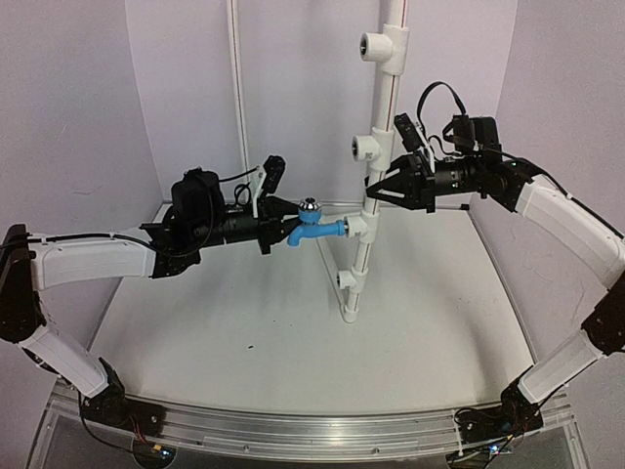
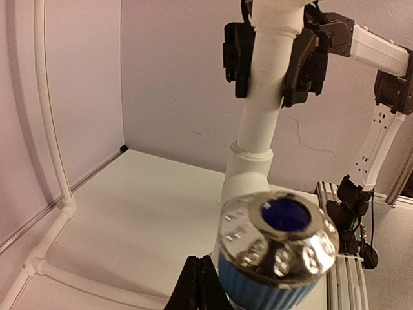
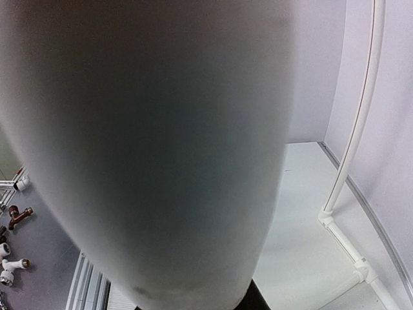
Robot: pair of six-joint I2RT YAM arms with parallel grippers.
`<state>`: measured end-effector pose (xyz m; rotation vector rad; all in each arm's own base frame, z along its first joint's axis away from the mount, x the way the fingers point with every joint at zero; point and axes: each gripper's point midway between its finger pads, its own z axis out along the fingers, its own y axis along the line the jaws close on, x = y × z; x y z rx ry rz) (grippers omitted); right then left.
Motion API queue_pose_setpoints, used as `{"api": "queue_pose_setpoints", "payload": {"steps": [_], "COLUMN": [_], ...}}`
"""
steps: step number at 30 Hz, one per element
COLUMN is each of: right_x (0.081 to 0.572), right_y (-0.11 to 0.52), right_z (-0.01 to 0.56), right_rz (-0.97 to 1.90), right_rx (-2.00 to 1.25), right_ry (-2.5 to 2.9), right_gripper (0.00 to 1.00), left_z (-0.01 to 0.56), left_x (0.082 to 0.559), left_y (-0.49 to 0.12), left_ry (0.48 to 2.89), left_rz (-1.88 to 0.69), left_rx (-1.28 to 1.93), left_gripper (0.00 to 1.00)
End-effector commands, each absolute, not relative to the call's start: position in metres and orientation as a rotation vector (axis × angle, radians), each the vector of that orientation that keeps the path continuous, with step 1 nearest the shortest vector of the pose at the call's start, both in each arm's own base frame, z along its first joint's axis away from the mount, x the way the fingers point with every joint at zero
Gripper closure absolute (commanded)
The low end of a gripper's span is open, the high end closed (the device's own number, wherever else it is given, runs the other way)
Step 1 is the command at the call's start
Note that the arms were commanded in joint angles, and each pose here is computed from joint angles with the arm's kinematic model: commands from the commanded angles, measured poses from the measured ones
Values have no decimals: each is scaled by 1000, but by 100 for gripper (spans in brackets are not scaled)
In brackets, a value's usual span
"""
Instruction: Install the water faucets
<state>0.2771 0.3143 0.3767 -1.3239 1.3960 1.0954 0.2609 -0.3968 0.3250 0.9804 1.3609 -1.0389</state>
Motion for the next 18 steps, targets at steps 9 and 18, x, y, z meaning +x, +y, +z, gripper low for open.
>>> {"api": "queue_pose_setpoints", "payload": {"steps": [9, 18], "right_x": [263, 265], "right_y": [311, 312], "right_z": [366, 365], "right_rz": [1237, 1239], "right_rx": [-1253, -1253], "right_ry": [1593, 1596], "right_gripper": [100, 100], "left_z": [387, 365], "left_x": [228, 191], "left_y": [-400, -421], "left_ry": [1162, 1151], "left_rz": [-1035, -943], "left_rx": [1115, 1249], "left_gripper": [100, 100]}}
